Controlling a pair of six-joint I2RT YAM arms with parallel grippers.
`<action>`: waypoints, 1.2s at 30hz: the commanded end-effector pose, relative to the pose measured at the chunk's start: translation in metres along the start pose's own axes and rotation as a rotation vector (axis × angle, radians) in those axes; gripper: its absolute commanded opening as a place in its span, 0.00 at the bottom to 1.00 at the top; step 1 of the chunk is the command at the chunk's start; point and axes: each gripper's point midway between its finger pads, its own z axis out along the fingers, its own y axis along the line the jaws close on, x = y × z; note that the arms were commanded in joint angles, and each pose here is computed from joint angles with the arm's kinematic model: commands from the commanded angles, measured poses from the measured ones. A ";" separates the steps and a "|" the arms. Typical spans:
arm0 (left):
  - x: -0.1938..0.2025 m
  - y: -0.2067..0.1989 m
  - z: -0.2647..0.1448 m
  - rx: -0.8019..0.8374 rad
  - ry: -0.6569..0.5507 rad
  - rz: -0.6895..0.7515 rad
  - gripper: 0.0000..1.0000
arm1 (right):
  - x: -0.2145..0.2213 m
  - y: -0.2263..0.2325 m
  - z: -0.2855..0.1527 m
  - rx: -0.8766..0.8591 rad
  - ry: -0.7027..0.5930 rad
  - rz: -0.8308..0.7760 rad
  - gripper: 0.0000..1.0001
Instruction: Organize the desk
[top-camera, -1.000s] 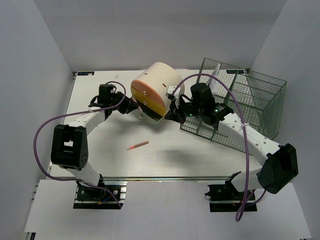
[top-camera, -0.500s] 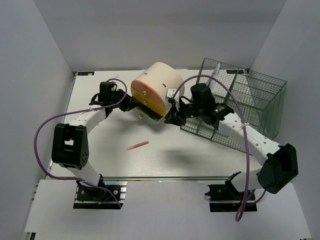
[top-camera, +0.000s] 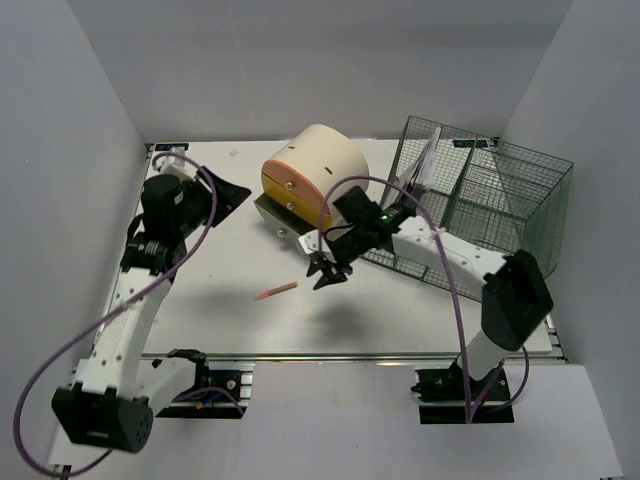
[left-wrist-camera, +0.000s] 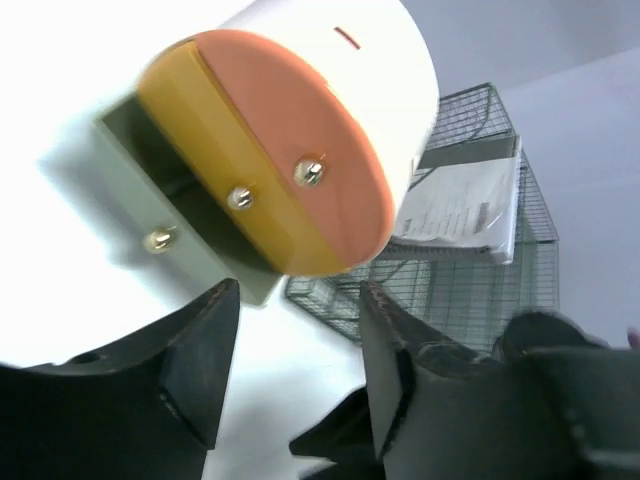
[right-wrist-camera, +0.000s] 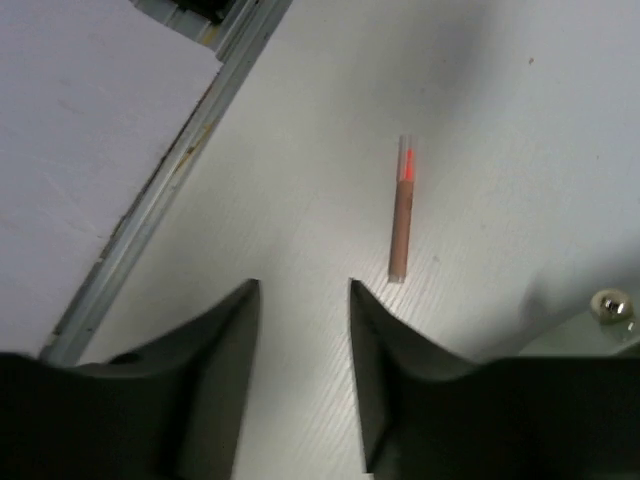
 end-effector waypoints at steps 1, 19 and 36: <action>0.015 0.047 -0.025 -0.195 -0.018 0.030 0.62 | -0.014 -0.028 0.021 0.027 0.030 -0.042 0.40; -0.005 0.088 -0.135 -0.483 -0.320 0.048 0.70 | 0.064 -0.064 0.114 0.114 0.337 0.124 0.46; 0.008 0.098 -0.151 -0.508 -0.326 0.012 0.71 | 0.102 -0.074 0.130 0.167 0.447 0.121 0.49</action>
